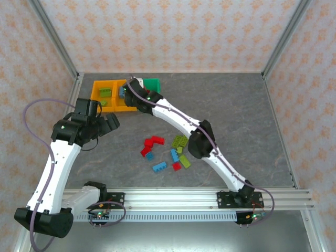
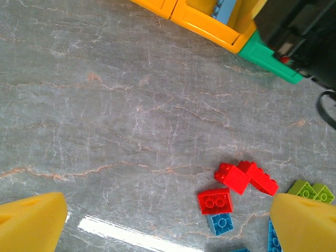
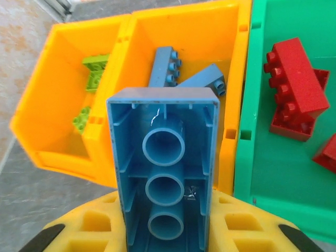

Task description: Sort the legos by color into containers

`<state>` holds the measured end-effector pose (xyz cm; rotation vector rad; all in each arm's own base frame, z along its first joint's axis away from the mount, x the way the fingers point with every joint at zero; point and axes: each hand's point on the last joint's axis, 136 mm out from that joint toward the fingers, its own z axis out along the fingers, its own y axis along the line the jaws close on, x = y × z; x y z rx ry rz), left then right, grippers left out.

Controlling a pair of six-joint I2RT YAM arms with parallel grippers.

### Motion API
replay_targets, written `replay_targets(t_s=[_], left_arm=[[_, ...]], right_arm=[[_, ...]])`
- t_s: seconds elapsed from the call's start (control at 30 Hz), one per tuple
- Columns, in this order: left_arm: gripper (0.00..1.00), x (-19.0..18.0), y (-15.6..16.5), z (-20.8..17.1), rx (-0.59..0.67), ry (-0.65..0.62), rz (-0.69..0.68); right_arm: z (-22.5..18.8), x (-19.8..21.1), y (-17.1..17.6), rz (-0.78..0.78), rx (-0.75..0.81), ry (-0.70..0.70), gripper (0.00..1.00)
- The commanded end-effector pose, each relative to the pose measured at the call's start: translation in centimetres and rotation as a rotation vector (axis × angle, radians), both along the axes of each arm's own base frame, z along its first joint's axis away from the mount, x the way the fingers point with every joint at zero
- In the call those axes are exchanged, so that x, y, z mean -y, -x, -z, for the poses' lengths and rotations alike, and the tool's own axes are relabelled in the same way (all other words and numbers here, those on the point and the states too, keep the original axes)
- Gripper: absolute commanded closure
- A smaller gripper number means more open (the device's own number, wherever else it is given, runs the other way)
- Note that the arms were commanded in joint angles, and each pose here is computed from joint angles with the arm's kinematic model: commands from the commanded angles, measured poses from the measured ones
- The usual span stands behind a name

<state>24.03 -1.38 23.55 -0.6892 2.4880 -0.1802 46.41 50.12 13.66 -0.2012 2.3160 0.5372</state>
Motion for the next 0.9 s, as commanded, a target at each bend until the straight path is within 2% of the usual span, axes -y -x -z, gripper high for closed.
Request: replay_targets(t_s=[0.0,0.2,0.3,0.4,0.53,0.67,0.8,0.87], left_arm=[[0.0,-0.2,0.6,-0.4,0.005,-0.023,0.001],[0.0,0.2,0.8,0.3,-0.013,-0.043,0.036],[0.0,0.1,0.8,0.5,-0.021,-0.053,0.037],[0.0,0.2,0.5,0.7,-0.024,-0.055,0.037],[0.0,0.1,0.2,0.8,-0.027,-0.076,0.059],[0.0,0.2,0.1,0.7,-0.024,-0.081,0.073],[0.0,1.1,-0.1,1.5,-0.04,-0.051,0.118],[0.0,2.5,-0.2,2.2,-0.052,-0.008,0.184]], right_arm=[[-4.2,-1.1,-1.4,-0.026,0.162,-0.037,0.77],[-6.3,-1.7,-3.6,-0.005,0.247,-0.137,0.68],[-7.4,-2.1,-4.1,-0.009,0.271,-0.191,0.46],[-9.4,-2.1,-3.9,-0.015,0.283,-0.23,0.35],[-12.3,-1.3,-2.8,-0.016,0.253,-0.26,0.34],[-14.8,0.4,0.5,-0.063,0.14,-0.246,0.33],[-15.2,5.4,4.4,0.009,0.001,-0.158,0.32],[-15.7,8.6,6.3,0.095,0.01,-0.144,0.32]])
